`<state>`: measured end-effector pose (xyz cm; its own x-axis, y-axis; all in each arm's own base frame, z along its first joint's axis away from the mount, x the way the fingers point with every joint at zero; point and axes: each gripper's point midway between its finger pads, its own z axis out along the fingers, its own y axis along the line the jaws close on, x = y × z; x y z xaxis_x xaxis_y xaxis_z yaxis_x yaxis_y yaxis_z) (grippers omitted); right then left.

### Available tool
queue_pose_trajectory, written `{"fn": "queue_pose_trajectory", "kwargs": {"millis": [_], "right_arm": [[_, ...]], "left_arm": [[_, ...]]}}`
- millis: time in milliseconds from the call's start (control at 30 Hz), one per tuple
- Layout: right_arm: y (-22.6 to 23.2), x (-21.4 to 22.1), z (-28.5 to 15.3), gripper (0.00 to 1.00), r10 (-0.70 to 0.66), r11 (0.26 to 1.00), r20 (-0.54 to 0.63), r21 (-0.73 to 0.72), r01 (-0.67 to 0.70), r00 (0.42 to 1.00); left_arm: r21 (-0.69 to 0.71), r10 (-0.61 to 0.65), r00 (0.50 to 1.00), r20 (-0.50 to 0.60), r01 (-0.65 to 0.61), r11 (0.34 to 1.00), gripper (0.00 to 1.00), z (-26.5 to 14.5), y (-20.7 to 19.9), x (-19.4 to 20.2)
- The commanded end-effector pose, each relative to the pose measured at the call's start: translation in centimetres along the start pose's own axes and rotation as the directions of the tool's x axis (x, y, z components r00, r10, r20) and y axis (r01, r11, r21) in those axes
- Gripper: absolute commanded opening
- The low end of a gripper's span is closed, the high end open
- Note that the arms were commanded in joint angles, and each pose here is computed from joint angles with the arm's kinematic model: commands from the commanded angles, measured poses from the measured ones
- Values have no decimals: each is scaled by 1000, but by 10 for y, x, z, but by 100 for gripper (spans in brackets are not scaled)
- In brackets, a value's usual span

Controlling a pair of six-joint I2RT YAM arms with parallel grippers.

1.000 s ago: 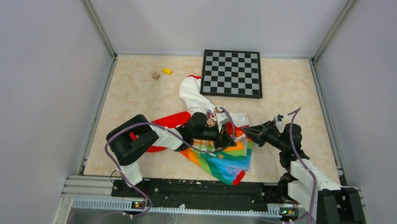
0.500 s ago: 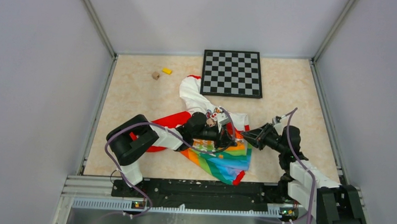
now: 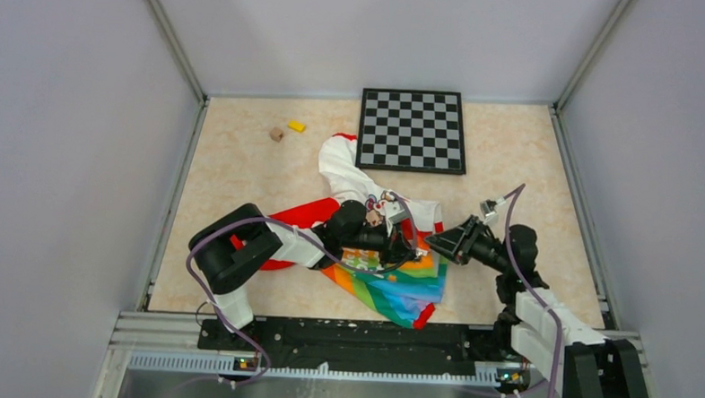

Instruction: Zip up the jacket

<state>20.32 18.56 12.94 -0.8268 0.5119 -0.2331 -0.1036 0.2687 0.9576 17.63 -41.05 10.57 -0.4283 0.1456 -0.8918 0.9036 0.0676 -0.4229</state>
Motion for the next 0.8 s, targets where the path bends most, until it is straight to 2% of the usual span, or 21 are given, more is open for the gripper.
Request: {"fn": "queue_pose_trajectory", "kwargs": {"millis": [0, 133, 333, 567, 633, 767], "right_arm": [[10, 1, -4, 39, -174, 983, 16, -56, 175, 985], [7, 4, -5, 41, -236, 970, 8, -58, 236, 972], [11, 11, -4, 36, -277, 957, -48, -107, 270, 960], [8, 14, -3, 26, -341, 936, -87, -126, 329, 936], [7, 13, -1, 20, -362, 929, -88, -122, 351, 928], [12, 3, 2, 0, -432, 896, -43, -132, 423, 901]], "left_arm": [[32, 40, 998, 38, -41, 999, 0, -1, -10, -13], [34, 34, 999, 31, -35, 999, 0, 0, -9, -12], [38, 34, 999, 29, -35, 999, 0, 1, -10, -15], [44, 27, 999, 19, -28, 999, 0, 1, -12, -18], [47, 23, 1000, 12, -23, 999, 0, 0, -13, -17], [43, 24, 1000, 4, -24, 999, 0, -7, -15, -14]]}}
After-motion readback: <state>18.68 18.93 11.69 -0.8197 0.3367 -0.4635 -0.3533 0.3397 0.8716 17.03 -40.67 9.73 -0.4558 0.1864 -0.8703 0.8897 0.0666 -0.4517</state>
